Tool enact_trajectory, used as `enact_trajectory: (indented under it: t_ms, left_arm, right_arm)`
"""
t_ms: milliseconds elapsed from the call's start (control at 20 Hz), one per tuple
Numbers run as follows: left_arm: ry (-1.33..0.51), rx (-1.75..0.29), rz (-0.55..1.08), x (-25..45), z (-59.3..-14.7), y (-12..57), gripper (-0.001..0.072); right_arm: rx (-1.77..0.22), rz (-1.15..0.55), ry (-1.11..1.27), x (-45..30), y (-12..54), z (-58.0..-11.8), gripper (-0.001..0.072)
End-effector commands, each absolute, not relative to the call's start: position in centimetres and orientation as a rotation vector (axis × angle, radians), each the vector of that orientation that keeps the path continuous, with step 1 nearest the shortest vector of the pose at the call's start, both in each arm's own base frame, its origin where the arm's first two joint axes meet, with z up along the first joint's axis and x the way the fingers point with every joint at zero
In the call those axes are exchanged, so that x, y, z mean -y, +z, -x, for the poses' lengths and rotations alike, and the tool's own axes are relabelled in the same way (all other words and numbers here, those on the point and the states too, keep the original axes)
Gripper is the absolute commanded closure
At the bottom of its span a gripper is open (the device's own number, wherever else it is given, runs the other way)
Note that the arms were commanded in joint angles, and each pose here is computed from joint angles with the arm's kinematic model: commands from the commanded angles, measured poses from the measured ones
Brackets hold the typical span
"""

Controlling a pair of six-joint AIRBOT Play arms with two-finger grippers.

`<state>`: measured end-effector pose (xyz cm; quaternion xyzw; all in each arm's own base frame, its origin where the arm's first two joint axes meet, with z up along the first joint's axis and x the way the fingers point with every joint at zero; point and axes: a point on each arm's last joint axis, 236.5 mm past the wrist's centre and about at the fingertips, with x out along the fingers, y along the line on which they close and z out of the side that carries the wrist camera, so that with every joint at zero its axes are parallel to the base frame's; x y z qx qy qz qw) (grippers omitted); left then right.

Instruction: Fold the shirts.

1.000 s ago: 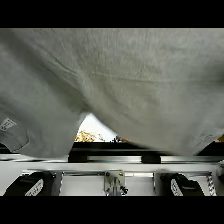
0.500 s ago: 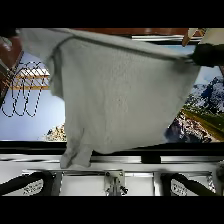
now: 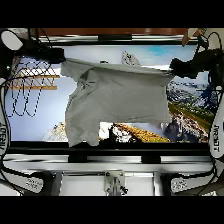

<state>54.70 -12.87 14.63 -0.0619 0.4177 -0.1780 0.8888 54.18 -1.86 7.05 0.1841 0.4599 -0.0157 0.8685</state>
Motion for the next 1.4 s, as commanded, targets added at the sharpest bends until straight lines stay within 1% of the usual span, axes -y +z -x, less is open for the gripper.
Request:
enact_trajectory:
  t_ms: [0,50,100,150,200,300,350,400,450,550,700,850,900,950,1050,1150,1200,1250,1350]
  left_arm:
    - [-0.427,-0.987,0.275,16.0,-54.2,11.1,0.0566]
    - [-0.404,-1.036,0.321,16.2,-53.6,10.5,0.0203]
    - [-0.378,-1.103,0.324,15.4,-52.4,9.7,-0.0002]
    - [-0.352,-1.199,0.287,13.8,-50.5,8.7,-0.0004]
    - [-0.312,-1.317,0.249,11.5,-48.1,7.6,-0.0003]
    - [-0.187,-1.578,0.171,5.5,-42.6,6.1,-0.0003]
    - [-0.152,-1.615,0.185,3.7,-41.5,6.3,-0.0003]
    - [-0.133,-1.608,0.221,2.8,-41.1,6.7,-0.0003]
    - [-0.119,-1.599,0.237,2.2,-40.5,6.8,-0.0003]
    - [-0.106,-1.614,0.257,1.7,-38.7,5.6,-0.0001]
    - [-0.092,-1.678,0.285,2.0,-35.4,0.7,0.0005]
    - [-0.094,-1.703,0.371,3.5,-32.9,-5.0,0.0011]
    - [-0.111,-1.694,0.410,4.4,-32.7,-6.1,0.0121]
    - [-0.125,-1.667,0.447,5.2,-33.0,-6.9,0.0171]
    - [-0.169,-1.609,0.514,7.1,-34.1,-7.6,0.0171]
    - [-0.174,-1.606,0.520,7.6,-34.2,-8.4,0.0156]
    - [-0.172,-1.615,0.520,7.7,-34.1,-8.9,0.0082]
    - [-0.172,-1.621,0.519,7.7,-34.1,-9.3,0.0036]
    - [-0.177,-1.615,0.511,7.7,-34.3,-9.6,0.0038]
  right_arm:
    - [-1.002,-0.449,-0.024,0.9,5.7,-54.1,0.0610]
    - [-1.015,-0.471,-0.009,0.5,6.0,-53.8,0.0387]
    - [-1.049,-0.446,-0.002,0.8,6.0,-52.8,0.0065]
    - [-1.102,-0.403,-0.019,1.9,5.8,-51.3,0.0049]
    - [-1.172,-0.353,-0.059,3.9,5.5,-49.3,0.0049]
    - [-1.370,-0.247,-0.151,8.8,4.7,-43.5,0.0051]
    - [-1.453,-0.245,-0.177,10.5,4.5,-40.9,0.0053]
    - [-1.515,-0.283,-0.195,11.6,4.4,-38.6,0.0078]
    - [-1.540,-0.328,-0.206,12.3,4.3,-37.1,0.0077]
    - [-1.523,-0.407,-0.188,12.6,3.8,-35.4,0.0077]
    - [-1.504,-0.500,-0.150,11.6,1.7,-33.7,0.0077]
    - [-1.485,-0.594,-0.074,8.7,-0.4,-34.1,0.0077]
    - [-1.472,-0.600,-0.062,8.1,-1.0,-34.5,0.0077]
    - [-1.467,-0.594,-0.064,7.8,-1.6,-34.7,0.0077]
    - [-1.453,-0.577,-0.062,7.2,-2.4,-35.2,0.0077]
    - [-1.446,-0.556,-0.056,6.8,-2.6,-35.6,0.0077]
    - [-1.443,-0.551,-0.055,6.7,-2.6,-35.7,0.0077]
    - [-1.445,-0.546,-0.052,6.5,-2.6,-35.7,0.0077]
    - [-1.446,-0.547,-0.050,6.5,-2.6,-35.7,0.0077]
